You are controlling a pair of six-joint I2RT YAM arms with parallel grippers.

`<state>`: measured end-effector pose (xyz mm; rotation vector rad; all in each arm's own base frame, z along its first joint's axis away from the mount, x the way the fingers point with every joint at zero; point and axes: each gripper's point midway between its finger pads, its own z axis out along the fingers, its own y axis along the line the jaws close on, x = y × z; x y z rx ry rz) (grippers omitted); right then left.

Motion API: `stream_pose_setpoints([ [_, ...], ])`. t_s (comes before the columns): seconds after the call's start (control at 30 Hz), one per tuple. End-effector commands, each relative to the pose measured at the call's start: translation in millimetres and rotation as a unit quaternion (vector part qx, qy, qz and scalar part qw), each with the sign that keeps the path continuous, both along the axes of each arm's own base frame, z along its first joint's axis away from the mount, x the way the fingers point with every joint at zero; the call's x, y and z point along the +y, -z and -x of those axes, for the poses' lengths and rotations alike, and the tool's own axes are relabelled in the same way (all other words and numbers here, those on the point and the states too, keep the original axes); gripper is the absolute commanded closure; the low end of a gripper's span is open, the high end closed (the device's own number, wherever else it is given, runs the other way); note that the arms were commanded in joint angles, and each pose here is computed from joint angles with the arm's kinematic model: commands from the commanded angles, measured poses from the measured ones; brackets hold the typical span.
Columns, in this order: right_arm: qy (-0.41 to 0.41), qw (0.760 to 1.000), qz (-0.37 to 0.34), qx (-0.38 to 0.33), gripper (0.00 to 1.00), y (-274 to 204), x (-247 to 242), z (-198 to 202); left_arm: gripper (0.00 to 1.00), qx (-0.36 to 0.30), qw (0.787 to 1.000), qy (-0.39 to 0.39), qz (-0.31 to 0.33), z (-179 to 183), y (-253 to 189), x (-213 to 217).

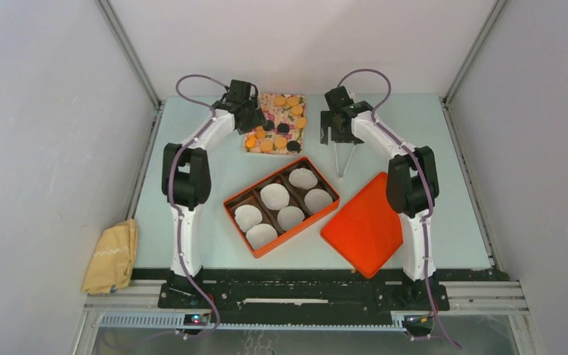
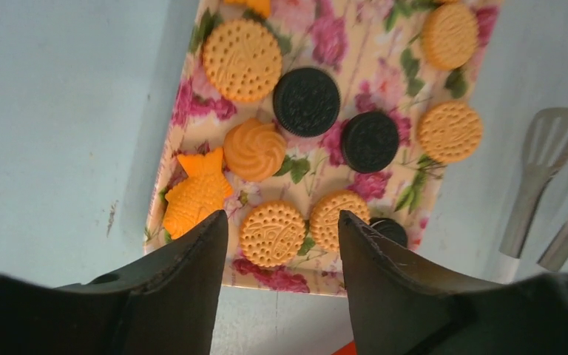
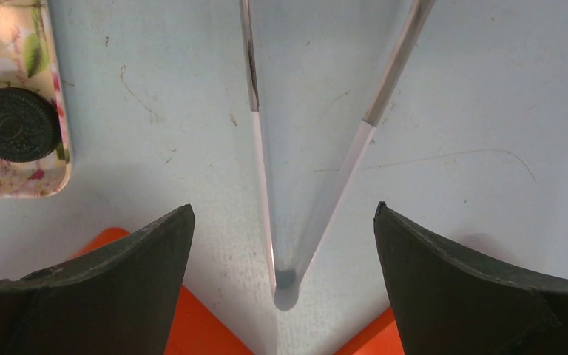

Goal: Pack the cookies

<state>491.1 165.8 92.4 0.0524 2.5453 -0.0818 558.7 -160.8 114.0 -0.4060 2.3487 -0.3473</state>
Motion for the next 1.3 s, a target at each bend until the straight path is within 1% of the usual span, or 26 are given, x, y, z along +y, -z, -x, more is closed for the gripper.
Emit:
stream_pose_setpoints([
  [0.0,0.015,0.998,-0.019,-0.063,0.0,-50,-5,-4,0.4,0.022,1.0,0.004,0.015,10,7,-14],
  [0.07,0.012,0.998,-0.024,-0.064,0.0,-50,-4,-3,0.41,0.033,0.999,0.004,0.01,17,15,-12],
  [0.1,0.013,0.998,-0.025,-0.064,0.0,-51,-4,-2,0.44,0.038,0.999,0.003,0.007,22,18,-11],
  [0.3,0.011,0.998,-0.031,-0.057,0.0,-47,-1,-1,0.76,0.069,0.998,0.006,-0.007,46,43,-10],
  [0.4,0.009,0.998,-0.034,-0.055,0.0,-47,2,1,0.83,0.083,0.996,0.0,-0.02,48,54,-4],
  [0.47,0.008,0.998,-0.033,-0.056,0.0,-49,1,3,0.84,0.084,0.996,-0.004,-0.026,47,56,-2],
  [0.6,0.007,0.998,-0.035,-0.061,0.0,-53,1,5,0.84,0.078,0.996,-0.012,-0.044,41,55,3],
  [0.73,0.008,0.997,-0.034,-0.064,0.0,-58,-1,7,0.84,0.095,0.994,-0.015,-0.057,46,66,8],
  [0.9,0.026,0.997,-0.024,-0.072,0.0,-66,-12,11,0.85,0.141,0.988,-0.011,-0.058,81,91,9],
  [1.07,0.035,0.997,-0.023,-0.071,0.0,-67,-19,16,0.86,0.159,0.985,-0.001,-0.068,115,102,5],
  [1.27,0.039,0.998,-0.021,-0.047,0.0,-51,-21,30,0.87,0.175,0.982,0.012,-0.072,134,112,1],
])
